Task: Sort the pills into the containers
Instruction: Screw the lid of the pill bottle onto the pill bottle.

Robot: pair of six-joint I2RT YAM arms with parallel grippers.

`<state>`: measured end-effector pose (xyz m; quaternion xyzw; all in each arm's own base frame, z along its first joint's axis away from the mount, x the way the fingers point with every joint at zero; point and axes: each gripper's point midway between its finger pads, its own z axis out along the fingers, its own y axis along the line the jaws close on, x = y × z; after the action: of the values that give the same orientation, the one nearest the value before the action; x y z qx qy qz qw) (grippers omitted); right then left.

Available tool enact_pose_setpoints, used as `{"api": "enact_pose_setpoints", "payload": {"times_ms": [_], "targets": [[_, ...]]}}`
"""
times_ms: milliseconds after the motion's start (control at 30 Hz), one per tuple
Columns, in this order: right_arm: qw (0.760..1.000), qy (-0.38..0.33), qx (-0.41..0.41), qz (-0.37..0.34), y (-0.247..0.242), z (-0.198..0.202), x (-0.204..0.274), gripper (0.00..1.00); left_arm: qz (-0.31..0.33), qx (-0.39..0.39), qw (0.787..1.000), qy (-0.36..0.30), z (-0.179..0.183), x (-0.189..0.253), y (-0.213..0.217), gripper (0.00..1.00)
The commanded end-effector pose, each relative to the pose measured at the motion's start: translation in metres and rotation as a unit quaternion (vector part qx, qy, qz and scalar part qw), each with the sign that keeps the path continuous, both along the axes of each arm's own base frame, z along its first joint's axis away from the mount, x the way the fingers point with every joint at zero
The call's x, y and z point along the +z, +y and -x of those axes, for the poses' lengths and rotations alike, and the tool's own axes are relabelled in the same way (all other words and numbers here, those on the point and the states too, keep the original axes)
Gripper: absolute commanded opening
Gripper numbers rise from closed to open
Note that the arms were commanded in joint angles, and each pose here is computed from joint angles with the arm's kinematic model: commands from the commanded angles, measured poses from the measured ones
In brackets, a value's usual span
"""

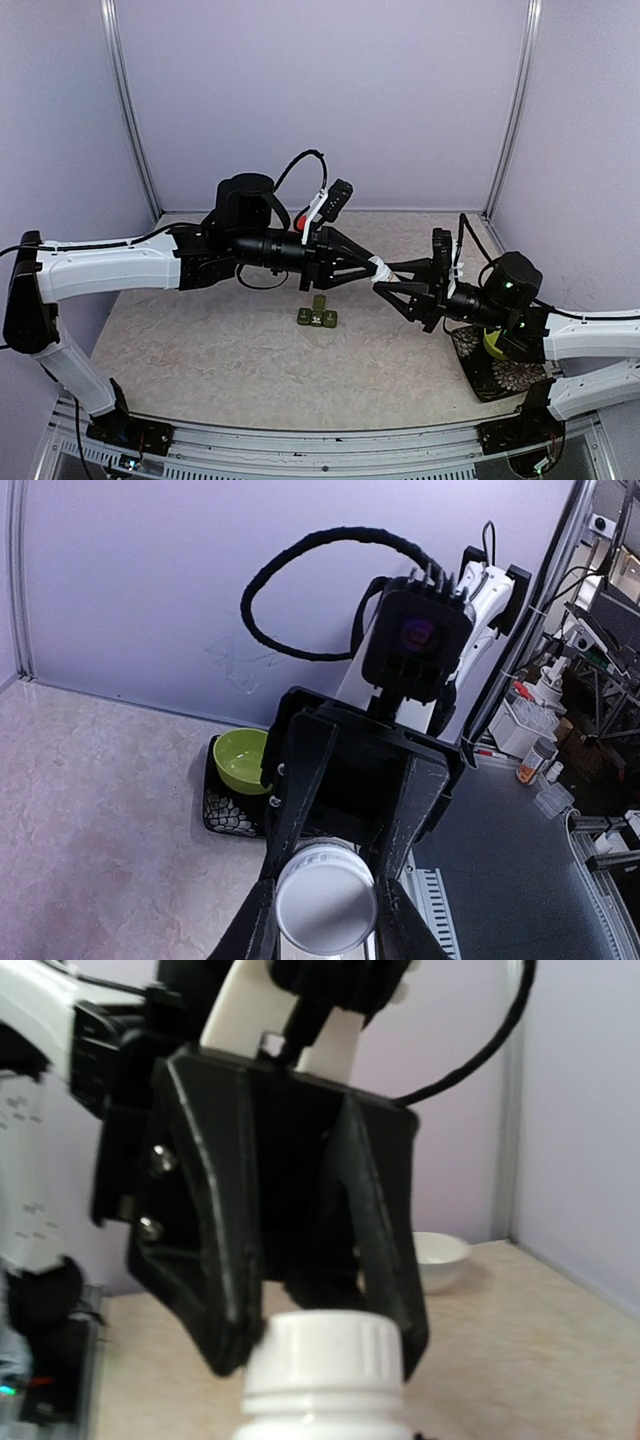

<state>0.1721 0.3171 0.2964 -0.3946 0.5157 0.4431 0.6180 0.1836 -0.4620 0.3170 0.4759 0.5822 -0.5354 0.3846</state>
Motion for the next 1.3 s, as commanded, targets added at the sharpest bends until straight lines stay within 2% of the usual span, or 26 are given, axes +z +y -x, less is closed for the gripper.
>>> {"api": "enact_pose_setpoints", "payload": {"times_ms": [0,267,567,800,1000,1033,1100,1267], "targets": [[0.996,0.033,0.079,-0.034,0.006,0.026,0.028,0.00,-0.015,-0.049,0.997,-0.049,0.024,-0.008,0.003,0.20],[0.987,0.078,0.136,-0.013,0.018,0.038,0.028,0.00,-0.045,-0.097,0.991,-0.083,0.036,-0.017,0.003,0.24],[0.976,0.121,0.182,0.003,0.030,0.044,0.023,0.00,-0.044,-0.141,0.983,-0.109,0.052,-0.022,0.008,0.29],[0.969,0.159,0.189,0.006,0.034,0.042,0.016,0.00,-0.047,-0.150,0.975,-0.159,0.062,-0.023,0.011,0.40],[0.963,0.177,0.202,0.006,0.035,0.045,0.014,0.00,-0.031,-0.136,0.971,-0.196,0.064,-0.017,0.018,0.63],[0.964,0.173,0.202,0.006,0.034,0.045,0.014,0.00,-0.025,-0.127,0.972,-0.195,0.063,-0.014,0.020,0.72],[0.966,0.167,0.197,0.007,0.033,0.045,0.012,0.00,-0.012,-0.109,0.976,-0.186,0.057,-0.007,0.024,0.77],[0.978,0.122,0.169,0.011,0.028,0.041,0.014,0.00,0.008,-0.046,0.990,-0.133,0.037,0.005,0.033,0.98]]}}
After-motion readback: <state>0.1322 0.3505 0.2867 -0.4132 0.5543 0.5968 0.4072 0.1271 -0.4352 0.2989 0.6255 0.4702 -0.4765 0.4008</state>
